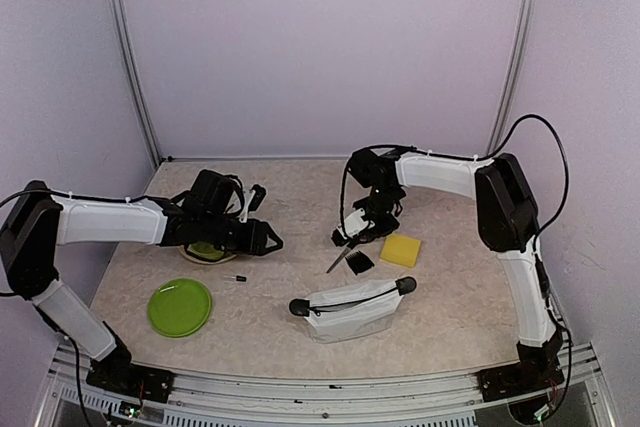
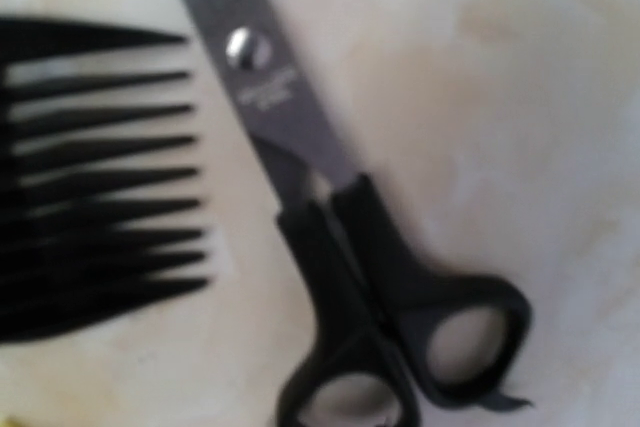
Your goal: Sort the hair-cutting tools
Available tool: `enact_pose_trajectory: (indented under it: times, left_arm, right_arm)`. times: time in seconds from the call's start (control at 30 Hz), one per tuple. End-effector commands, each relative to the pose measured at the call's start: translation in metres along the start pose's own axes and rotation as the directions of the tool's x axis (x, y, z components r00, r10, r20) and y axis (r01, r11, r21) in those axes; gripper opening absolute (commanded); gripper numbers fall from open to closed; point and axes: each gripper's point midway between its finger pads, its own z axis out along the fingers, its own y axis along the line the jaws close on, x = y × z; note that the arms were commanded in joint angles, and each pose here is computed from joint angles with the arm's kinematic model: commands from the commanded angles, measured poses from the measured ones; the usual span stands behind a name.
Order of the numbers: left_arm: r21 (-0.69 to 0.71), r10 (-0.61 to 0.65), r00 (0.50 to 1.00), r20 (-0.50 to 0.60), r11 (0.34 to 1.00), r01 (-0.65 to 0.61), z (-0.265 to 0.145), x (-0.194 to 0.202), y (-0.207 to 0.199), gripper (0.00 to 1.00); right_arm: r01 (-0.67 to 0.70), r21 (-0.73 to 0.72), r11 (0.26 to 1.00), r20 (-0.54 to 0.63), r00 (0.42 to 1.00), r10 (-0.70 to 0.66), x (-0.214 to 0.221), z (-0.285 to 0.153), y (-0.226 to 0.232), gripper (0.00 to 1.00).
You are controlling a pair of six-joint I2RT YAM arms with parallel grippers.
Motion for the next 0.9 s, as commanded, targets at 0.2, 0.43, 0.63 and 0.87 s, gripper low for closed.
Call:
enact_pose_trajectory:
  times: [0.2,0.43,0.63,0.87]
  left_arm:
    - [0.012,-0.003,0.999,0.036,1.0,0.002,-0.01,0.0,-0.001,0.53]
    - [0.024,-0.005,0.999,0.035,1.0,0.004,-0.007,-0.002,-0.003,0.53]
    - [0.003,-0.024,0.999,0.043,1.0,0.024,-0.005,-0.005,0.001,0.53]
    - [0.037,-0.082,0.996,0.025,0.996,0.081,0.007,-0.015,0.003,0.55]
  right_arm:
    - [0.06,-0.156,0.986,-0.044,0.997,-0.068,0.012,0.026,0.027,0.18]
    - [-0.016,-0.174,0.985,-0.046,0.999,0.008,0.013,0.026,0.03,0.01]
    - [-0.062,-0.125,0.99,0.018,0.998,0.065,0.007,-0.002,0.017,0.0]
    - [-0.098,0.019,0.995,0.108,0.99,0.096,-0.008,-0.047,-0.004,0.0]
